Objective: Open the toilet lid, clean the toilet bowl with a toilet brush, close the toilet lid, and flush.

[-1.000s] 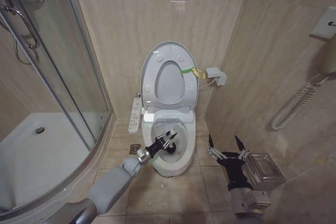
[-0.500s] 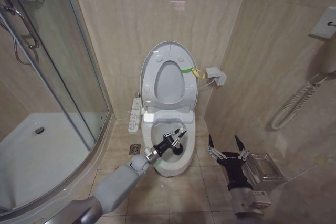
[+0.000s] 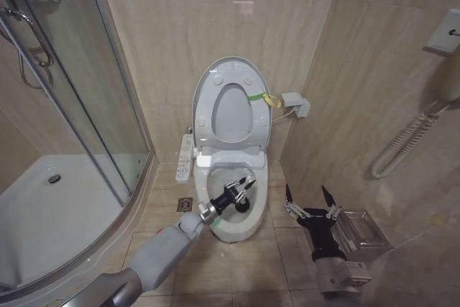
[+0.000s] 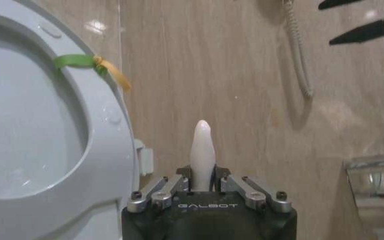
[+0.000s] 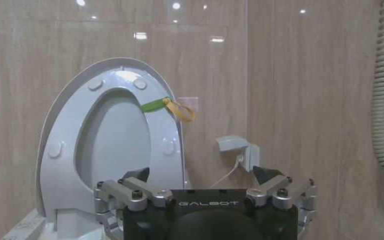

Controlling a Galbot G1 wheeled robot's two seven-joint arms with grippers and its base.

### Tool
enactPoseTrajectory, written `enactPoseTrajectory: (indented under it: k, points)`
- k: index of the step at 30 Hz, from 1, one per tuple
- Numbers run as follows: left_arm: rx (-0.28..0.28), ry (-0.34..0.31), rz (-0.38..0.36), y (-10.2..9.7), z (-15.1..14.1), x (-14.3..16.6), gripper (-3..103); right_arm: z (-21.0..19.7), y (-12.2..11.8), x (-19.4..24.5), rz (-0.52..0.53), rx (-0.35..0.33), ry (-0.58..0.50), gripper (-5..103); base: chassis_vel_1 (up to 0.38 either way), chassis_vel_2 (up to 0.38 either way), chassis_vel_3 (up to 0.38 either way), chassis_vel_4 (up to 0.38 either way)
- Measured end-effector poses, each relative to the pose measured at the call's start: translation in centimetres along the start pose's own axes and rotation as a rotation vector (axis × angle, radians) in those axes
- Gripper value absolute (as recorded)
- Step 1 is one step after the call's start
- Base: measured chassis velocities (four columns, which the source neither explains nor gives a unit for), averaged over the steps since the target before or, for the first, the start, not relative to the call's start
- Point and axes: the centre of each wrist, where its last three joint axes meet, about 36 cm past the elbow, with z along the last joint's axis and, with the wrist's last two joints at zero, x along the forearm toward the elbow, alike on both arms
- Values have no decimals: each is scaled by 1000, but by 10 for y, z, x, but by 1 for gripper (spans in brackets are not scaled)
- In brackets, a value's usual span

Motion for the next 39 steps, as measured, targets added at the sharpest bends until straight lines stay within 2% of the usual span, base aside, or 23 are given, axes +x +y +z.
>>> enactPoseTrajectory:
  k: [2,5,9,11,14,15,16,17,20,22,24,30,35,39]
  points:
    - [2,2,-1,-1,1,0,22,0,0,0,0,0,0,100,0,0,0,0]
    - [2,38,-14,2,10,9,22,0,0,0,0,0,0,100,0,0,0,0]
    - [-14,116,-38,17,25,38,22,0,0,0,0,0,0,100,0,0,0,0]
    - [-17,118,-41,20,24,40,22,0,0,0,0,0,0,100,0,0,0,0]
    - [-20,96,-38,22,18,37,22,0,0,0,0,0,0,100,0,0,0,0]
    - [-19,68,-33,21,11,30,22,0,0,0,0,0,0,100,0,0,0,0]
    - [-15,34,-25,18,2,20,22,0,0,0,0,0,0,100,0,0,0,0]
    - [-15,34,-25,18,2,20,22,0,0,0,0,0,0,100,0,0,0,0]
    - [11,-20,-16,5,-12,2,22,0,0,0,0,0,0,100,0,0,0,0]
    - [18,-19,-12,1,-11,1,22,0,0,0,0,0,0,100,0,0,0,0]
    - [18,13,-16,1,-2,10,22,0,0,0,0,0,0,100,0,0,0,0]
    - [-8,103,-36,16,21,40,22,0,0,0,0,0,0,100,0,0,0,0]
    - [-12,70,-31,17,13,32,22,0,0,0,0,0,0,100,0,0,0,0]
    - [11,-11,-15,1,-8,5,22,0,0,0,0,0,0,100,0,0,0,0]
